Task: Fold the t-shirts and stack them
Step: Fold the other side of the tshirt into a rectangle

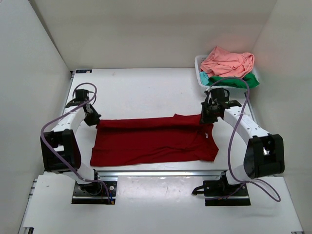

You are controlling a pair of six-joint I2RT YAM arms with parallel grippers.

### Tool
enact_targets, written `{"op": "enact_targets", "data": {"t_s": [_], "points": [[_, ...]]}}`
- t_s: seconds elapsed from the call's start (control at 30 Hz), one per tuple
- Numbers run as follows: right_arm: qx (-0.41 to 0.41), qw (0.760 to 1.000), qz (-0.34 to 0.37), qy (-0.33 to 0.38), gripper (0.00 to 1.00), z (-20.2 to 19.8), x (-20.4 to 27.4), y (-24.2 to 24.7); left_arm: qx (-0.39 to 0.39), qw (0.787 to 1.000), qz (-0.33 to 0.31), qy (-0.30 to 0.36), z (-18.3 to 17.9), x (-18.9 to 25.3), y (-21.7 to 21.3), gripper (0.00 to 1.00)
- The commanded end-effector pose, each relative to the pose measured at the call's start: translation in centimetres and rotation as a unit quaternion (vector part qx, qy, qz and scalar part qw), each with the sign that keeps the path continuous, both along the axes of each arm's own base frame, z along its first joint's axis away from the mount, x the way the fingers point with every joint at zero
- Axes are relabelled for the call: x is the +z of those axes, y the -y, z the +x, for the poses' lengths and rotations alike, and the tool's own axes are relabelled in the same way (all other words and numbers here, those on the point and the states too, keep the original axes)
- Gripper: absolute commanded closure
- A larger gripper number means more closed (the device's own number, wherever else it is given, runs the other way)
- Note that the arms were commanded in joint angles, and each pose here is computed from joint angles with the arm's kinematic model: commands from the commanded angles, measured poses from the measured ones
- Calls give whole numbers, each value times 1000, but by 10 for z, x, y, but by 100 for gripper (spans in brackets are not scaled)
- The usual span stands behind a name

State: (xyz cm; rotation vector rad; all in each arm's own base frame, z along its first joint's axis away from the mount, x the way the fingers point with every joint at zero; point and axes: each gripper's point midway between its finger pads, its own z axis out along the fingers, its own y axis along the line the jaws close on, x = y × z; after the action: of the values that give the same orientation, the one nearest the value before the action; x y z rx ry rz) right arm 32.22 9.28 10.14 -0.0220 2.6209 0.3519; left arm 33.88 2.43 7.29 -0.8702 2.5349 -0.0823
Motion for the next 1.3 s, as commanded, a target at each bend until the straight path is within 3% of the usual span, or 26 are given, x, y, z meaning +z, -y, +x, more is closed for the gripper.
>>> {"op": "enact_targets", "data": {"t_s": [0.0,0.2,0.57,0.97,1.13,1.2,1.27], "points": [[-2,999,8,32,100,-3,8,3,-5,1000,19,18,-14,11,-5,100],[0,1000,11,21,100,-28,-8,4,-12,1000,26,-11,-42,-7,-5,100],[8,1000,17,5,100,-51,-34,-1,-5,999,38,-26,-55,-23,-12,100],[18,1000,15,-15,99,-66,-55,-5,4,999,50,9,-19,-3,-19,100],[21,1000,9,-16,100,-68,-59,0,19,998,55,-15,-38,-12,-27,89],[23,999,12,-20,100,-70,-62,-1,25,998,58,-14,-40,-10,-28,78],[27,999,11,-20,100,-71,-63,0,33,997,64,-8,-41,-6,-30,72]]}}
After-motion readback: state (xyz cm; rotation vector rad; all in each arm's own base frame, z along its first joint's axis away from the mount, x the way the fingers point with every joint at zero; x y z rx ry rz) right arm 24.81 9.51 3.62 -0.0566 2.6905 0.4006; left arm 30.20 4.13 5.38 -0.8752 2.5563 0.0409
